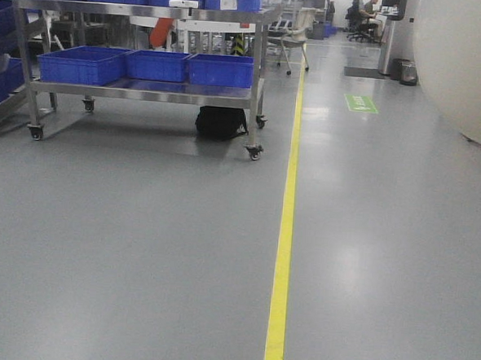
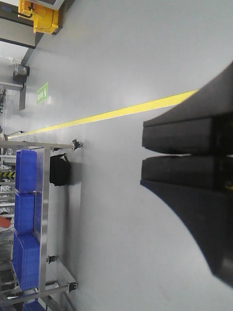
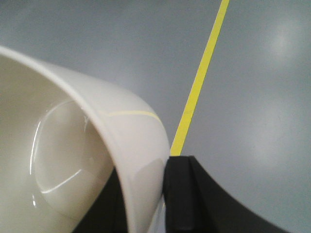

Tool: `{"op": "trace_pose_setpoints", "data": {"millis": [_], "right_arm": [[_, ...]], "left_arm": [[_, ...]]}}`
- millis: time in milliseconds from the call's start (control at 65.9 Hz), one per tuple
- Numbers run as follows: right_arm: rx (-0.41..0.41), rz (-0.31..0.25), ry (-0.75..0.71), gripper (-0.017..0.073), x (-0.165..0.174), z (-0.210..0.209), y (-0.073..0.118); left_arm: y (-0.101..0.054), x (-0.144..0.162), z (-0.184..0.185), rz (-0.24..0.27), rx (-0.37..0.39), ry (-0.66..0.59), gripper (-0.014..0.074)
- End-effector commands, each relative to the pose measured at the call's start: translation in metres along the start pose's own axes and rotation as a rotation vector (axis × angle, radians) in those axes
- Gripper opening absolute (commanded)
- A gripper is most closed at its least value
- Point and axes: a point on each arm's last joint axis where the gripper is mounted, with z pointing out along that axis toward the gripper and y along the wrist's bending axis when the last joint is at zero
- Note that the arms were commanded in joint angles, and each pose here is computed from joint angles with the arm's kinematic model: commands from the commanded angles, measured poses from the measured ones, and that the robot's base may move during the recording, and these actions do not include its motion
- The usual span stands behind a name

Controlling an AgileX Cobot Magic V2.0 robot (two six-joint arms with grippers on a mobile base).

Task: Move white bin to right shelf second layer
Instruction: 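Drive along the yellow floor line past the blue-bin carts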

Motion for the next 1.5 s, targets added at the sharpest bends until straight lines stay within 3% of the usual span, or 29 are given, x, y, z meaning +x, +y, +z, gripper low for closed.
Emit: {"op": "trace_pose_setpoints", "data": {"millis": [0, 1487], "right_arm": [[-0.014, -0.009, -0.121, 0.0053, -0.0164, -0.0064, 0.0023], [-0.014, -0.009, -0.119, 0.0053, -0.0163, -0.0063, 0.0022]], "left_arm": [[-0.0002, 0.0002, 0.0005, -0.011, 0.008, -0.077, 0.0085], [-0.0002, 0.0002, 0.0005, -0.011, 0.008, -0.077, 0.0085]]}}
